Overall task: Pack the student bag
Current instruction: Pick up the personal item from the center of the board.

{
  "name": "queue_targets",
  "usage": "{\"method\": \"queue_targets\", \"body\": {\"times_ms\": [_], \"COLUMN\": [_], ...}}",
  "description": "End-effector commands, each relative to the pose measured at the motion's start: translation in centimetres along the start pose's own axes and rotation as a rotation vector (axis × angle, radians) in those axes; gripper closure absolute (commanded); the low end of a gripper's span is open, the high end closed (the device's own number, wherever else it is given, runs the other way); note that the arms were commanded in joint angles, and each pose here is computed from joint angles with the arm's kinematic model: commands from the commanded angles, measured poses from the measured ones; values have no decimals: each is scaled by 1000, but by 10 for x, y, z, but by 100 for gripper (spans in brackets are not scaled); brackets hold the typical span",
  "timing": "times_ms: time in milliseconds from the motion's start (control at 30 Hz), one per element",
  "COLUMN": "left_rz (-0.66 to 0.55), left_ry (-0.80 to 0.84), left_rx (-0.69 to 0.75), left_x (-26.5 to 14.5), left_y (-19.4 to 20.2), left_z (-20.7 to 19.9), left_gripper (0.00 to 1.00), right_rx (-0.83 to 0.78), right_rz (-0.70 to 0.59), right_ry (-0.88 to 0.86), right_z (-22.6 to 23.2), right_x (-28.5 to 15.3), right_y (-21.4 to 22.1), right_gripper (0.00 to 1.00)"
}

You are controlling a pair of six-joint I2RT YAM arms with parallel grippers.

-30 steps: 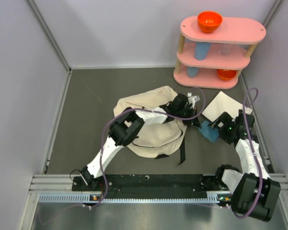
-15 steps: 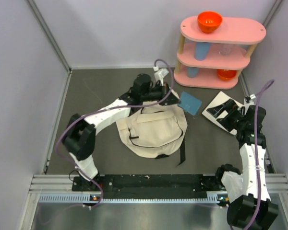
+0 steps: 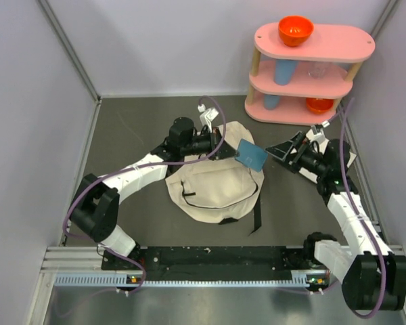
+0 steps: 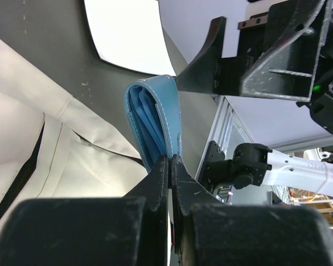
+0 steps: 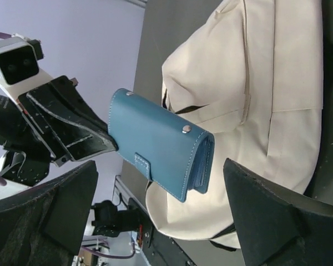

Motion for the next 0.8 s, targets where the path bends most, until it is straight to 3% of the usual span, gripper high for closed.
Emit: {"method": "queue_targets", "body": {"times_ms": [0,267,500,600,733,767], "left_rz": [-72,-66,-66,-64,-62,-63], "left_ry": [136,168,168,171,166,163], "left_rx": [103,108,89,84,74,72], "left_x": [-13,-17,-15,-14,-12,-12], "left_y": [-15,-12,-12,-13,-13,-13], "left_z": [-35,-39,-31,-29,-26,-25], "left_gripper": [100,100,100,100,100,100], "right_rx": [-36,-16,-16,4,17,17], "right_rz": [-21,22,32,22,27,25], "right_ry": [-45,-88,-248,-313,-330,-333], "right_z": [6,1,13,17,15,15], "right_x": [16,32,37,37,38,37], "right_y": [-2,8,9,9,11,12], "right_gripper": [6,7,32,36,53,63]}}
Point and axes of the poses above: each gripper's point midway between its finger pads, its own x axis out along the fingers, its own z axis along the line the jaws close on, y = z × x, the point moved 10 cm from there along -x, back along the fingers, and after that the axes turned 12 degrees about -x, right-handed, at the moved point
